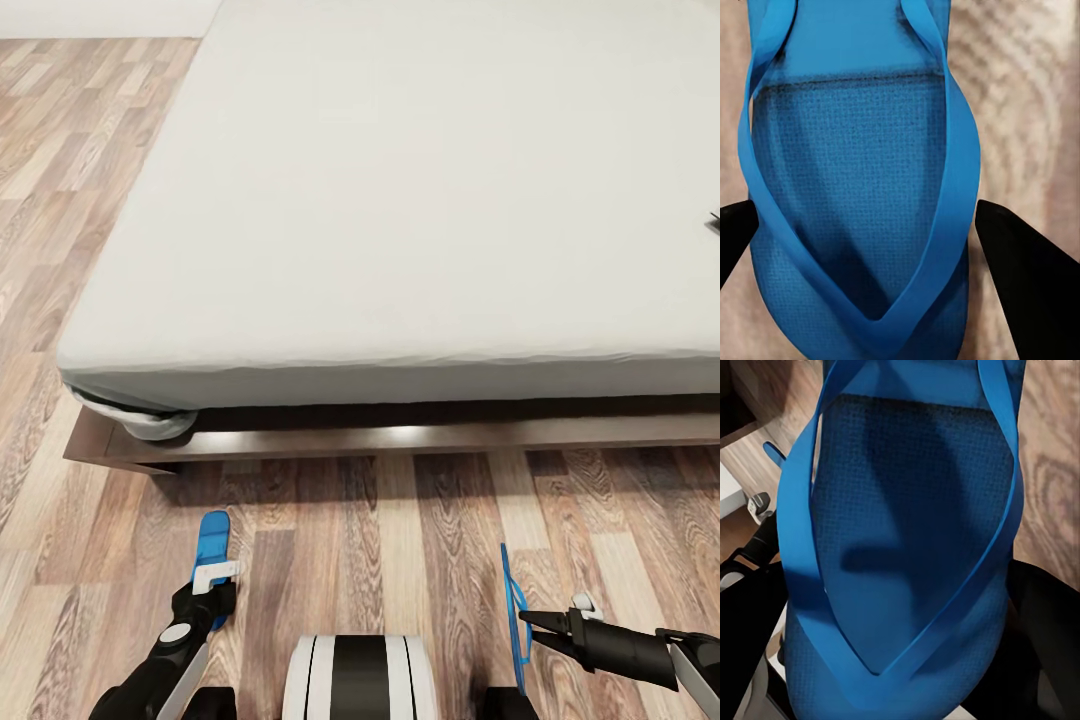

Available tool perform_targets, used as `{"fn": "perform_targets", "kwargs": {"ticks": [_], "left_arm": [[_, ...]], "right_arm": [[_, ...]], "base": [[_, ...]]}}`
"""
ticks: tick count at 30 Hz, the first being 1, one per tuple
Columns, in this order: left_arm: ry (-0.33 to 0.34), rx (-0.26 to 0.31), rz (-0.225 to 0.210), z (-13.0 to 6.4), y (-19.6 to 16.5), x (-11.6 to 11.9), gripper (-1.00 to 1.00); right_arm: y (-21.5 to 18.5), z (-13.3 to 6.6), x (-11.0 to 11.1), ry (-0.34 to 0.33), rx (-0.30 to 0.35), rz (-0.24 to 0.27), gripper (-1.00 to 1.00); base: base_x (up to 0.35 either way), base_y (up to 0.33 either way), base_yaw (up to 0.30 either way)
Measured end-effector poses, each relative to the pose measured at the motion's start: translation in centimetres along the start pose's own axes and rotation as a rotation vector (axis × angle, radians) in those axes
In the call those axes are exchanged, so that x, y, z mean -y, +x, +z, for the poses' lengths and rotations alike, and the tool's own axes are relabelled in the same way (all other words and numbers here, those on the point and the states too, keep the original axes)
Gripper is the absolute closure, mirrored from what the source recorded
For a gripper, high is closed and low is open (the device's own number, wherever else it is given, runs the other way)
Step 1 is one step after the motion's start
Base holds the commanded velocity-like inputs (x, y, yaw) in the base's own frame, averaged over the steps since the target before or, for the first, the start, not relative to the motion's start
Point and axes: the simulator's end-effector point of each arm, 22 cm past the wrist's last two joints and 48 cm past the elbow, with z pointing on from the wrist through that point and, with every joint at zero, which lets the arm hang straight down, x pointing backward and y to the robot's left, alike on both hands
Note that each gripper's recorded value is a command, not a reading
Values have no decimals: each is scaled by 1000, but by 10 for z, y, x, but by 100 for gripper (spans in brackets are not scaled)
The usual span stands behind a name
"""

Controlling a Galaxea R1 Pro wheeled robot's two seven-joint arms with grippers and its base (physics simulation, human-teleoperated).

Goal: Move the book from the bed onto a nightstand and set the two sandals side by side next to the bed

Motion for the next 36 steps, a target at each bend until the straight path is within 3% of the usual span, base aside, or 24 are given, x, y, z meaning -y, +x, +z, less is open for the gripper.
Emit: {"fn": "perform_targets", "kwargs": {"ticks": [36], "left_arm": [[-3,-41,6,11,22,1,100]], "right_arm": [[7,5,23,26,-23,44,100]], "base": [[0,0,0]]}}
